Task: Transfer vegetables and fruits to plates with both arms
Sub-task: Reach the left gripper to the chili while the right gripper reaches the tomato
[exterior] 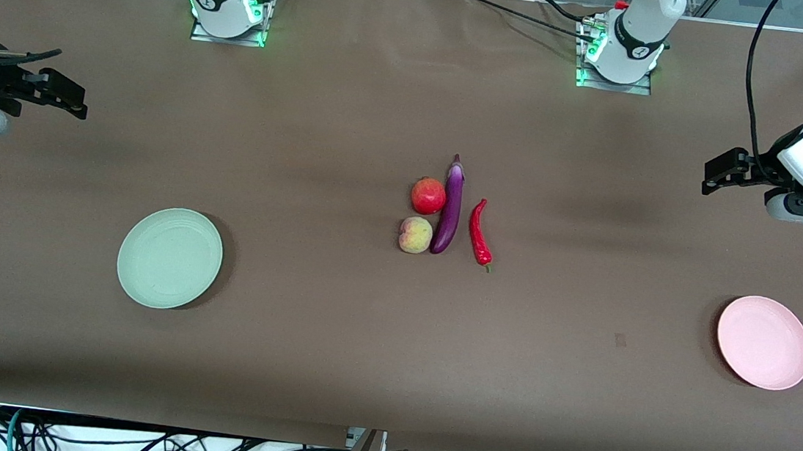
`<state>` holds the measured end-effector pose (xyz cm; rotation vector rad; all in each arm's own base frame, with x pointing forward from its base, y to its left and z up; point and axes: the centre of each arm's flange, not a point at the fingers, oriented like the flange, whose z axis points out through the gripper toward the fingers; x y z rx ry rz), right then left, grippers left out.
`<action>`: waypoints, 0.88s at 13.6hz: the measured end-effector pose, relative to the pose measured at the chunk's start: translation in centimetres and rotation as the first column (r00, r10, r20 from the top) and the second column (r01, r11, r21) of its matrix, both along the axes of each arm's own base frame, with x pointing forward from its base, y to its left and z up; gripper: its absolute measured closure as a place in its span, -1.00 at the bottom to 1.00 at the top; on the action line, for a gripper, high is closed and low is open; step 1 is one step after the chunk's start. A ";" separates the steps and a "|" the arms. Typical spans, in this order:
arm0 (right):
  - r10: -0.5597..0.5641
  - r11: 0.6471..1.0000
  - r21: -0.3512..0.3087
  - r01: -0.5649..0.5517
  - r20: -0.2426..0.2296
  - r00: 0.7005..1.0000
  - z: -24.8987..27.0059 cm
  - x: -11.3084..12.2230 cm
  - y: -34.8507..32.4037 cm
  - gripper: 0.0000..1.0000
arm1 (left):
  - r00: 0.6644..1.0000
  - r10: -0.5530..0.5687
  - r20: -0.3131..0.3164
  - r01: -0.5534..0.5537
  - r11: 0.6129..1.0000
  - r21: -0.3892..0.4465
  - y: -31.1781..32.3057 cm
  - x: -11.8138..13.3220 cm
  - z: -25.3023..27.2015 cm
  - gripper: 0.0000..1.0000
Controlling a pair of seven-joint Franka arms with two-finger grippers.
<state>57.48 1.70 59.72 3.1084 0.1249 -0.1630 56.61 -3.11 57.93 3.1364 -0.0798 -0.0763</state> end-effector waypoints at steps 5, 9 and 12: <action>-0.001 1.000 0.000 0.001 0.000 1.000 0.0 0.0 0.0 -1.00 | 1.000 0.000 0.000 0.000 1.000 0.000 0.0 0.0 0.0 -1.00; -0.004 1.000 0.000 0.004 0.000 1.000 0.0 0.0 -0.1 -1.00 | 1.000 0.000 0.000 0.000 1.000 0.000 0.0 0.0 0.0 -1.00; -0.006 1.000 0.000 0.006 0.001 1.000 0.0 0.0 -0.2 -1.00 | 1.000 -0.003 0.000 0.003 1.000 0.000 -0.1 0.0 0.0 -1.00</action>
